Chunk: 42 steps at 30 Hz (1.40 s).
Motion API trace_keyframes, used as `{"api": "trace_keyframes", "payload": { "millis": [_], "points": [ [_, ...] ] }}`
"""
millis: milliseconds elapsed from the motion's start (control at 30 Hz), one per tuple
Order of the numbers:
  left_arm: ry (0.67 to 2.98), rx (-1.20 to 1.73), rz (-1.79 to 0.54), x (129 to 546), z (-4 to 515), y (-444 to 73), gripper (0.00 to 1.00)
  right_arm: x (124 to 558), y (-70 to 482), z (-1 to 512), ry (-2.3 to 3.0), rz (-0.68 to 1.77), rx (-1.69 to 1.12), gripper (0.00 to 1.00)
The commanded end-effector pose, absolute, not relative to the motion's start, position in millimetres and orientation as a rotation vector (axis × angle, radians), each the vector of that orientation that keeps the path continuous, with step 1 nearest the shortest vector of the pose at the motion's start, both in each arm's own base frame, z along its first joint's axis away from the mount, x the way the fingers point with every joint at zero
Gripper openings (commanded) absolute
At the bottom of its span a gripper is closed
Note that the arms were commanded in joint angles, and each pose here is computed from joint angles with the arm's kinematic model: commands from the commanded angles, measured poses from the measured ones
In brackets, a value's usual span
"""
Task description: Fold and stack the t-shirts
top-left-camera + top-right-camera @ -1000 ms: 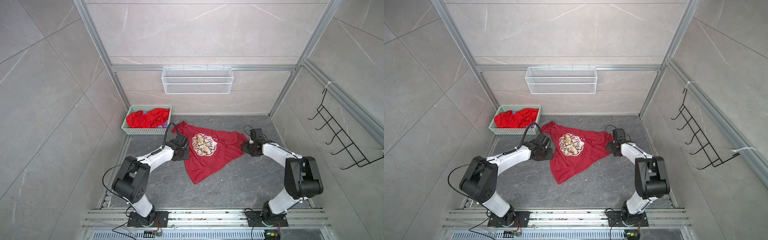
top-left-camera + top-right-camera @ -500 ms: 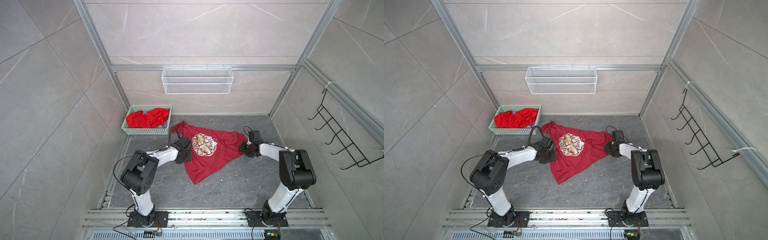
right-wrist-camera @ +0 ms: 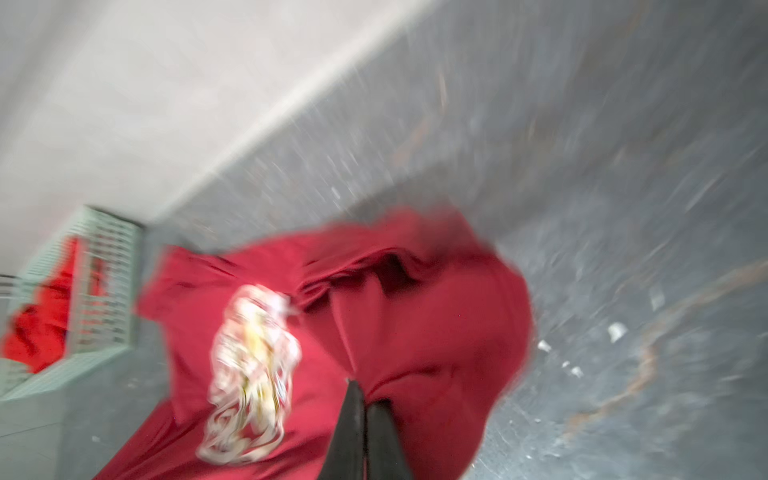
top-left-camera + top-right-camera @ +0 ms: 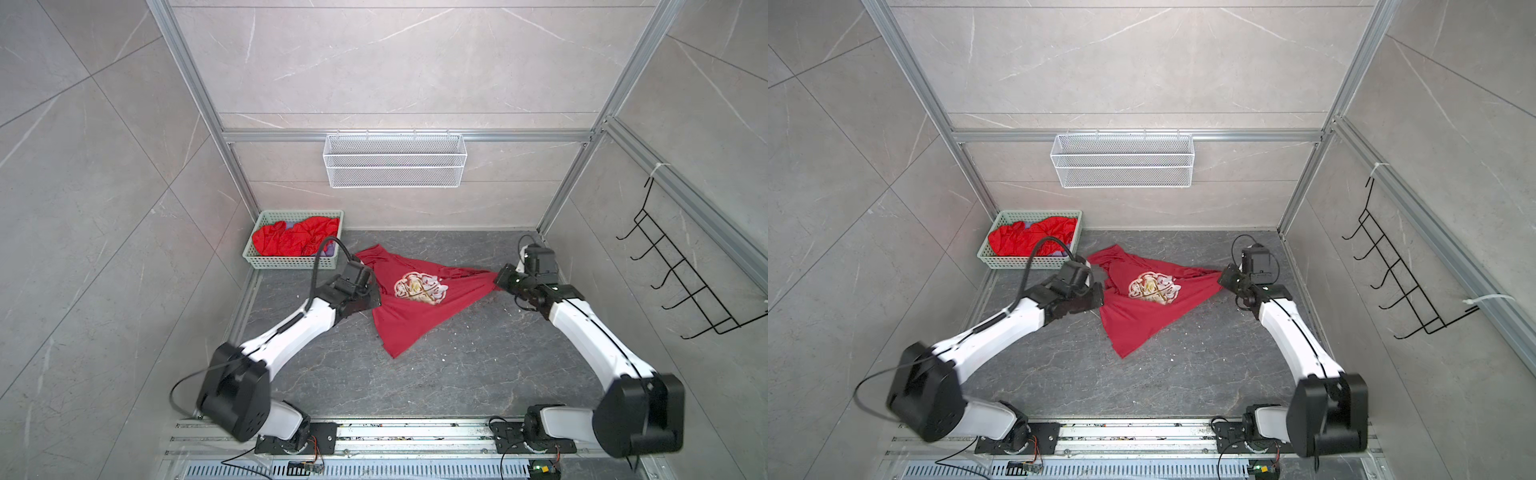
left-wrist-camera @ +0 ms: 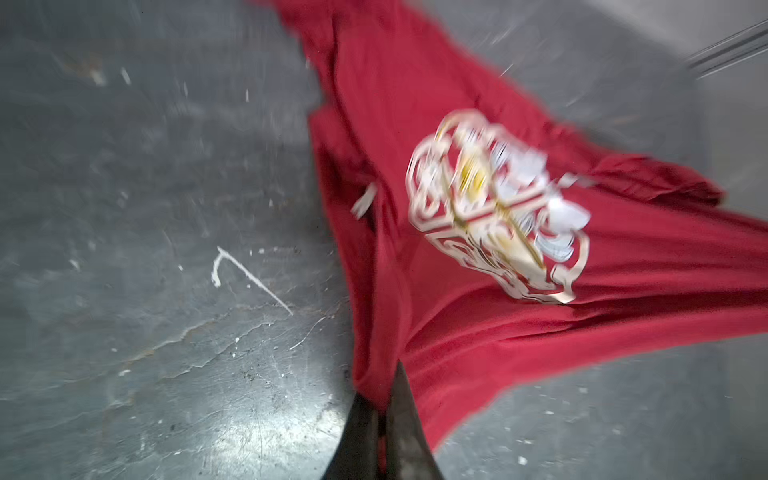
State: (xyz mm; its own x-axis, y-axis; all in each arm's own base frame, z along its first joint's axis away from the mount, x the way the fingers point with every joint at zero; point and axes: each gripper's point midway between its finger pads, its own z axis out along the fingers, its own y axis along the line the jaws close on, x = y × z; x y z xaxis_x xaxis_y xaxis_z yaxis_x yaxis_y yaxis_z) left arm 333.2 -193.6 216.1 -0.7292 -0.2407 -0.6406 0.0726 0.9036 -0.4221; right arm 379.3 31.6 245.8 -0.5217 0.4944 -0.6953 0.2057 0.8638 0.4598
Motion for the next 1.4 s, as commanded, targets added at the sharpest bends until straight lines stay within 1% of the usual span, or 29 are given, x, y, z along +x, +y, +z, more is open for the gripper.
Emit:
{"api": "trace_keyframes", "payload": {
  "millis": [0,200,267,333,433,533,633,767,833,933,1033,1100,1133,1200,1267,1367],
  "points": [
    [2.117,-0.079,-0.511,309,297,-161,0.0,345,16,289,2.084,0.287,0.463,0.0],
    [1.894,-0.029,-0.638,258,376,-138,0.0,304,22,353,2.033,0.312,0.352,0.0],
    [1.84,-0.014,-0.661,249,395,-134,0.0,298,24,368,2.025,0.313,0.315,0.0],
    [1.804,0.003,-0.665,248,406,-134,0.0,299,26,374,2.033,0.32,0.3,0.0],
    [1.812,0.017,-0.597,263,404,-137,0.0,314,30,365,2.059,0.343,0.302,0.0],
    [1.841,0.035,-0.494,291,396,-144,0.0,339,38,344,2.093,0.386,0.312,0.0],
    [1.856,0.067,-0.421,323,396,-153,0.0,366,43,338,2.089,0.418,0.311,0.0],
    [1.847,0.096,-0.428,365,412,-165,0.0,402,50,354,2.067,0.438,0.281,0.0],
    [1.824,0.088,-0.458,385,431,-165,0.0,414,50,377,2.022,0.441,0.261,0.0],
    [1.746,0.085,-0.491,392,473,-161,0.0,410,47,423,1.921,0.425,0.233,0.0],
    [1.667,0.093,-0.524,378,508,-154,0.0,387,36,460,1.828,0.367,0.233,0.0],
    [1.659,0.088,-0.542,368,513,-150,0.0,369,31,470,1.797,0.34,0.235,0.0],
    [1.674,0.083,-0.553,365,507,-150,0.0,361,30,467,1.799,0.336,0.235,0.0],
    [1.733,0.069,-0.567,361,483,-149,0.0,354,31,443,1.857,0.341,0.242,0.0],
    [1.824,0.041,-0.57,360,448,-149,0.0,354,34,400,1.967,0.355,0.263,0.0],
    [2.005,0.008,-0.591,361,382,-153,0.0,355,39,322,2.156,0.376,0.319,0.0]
  ]
}}
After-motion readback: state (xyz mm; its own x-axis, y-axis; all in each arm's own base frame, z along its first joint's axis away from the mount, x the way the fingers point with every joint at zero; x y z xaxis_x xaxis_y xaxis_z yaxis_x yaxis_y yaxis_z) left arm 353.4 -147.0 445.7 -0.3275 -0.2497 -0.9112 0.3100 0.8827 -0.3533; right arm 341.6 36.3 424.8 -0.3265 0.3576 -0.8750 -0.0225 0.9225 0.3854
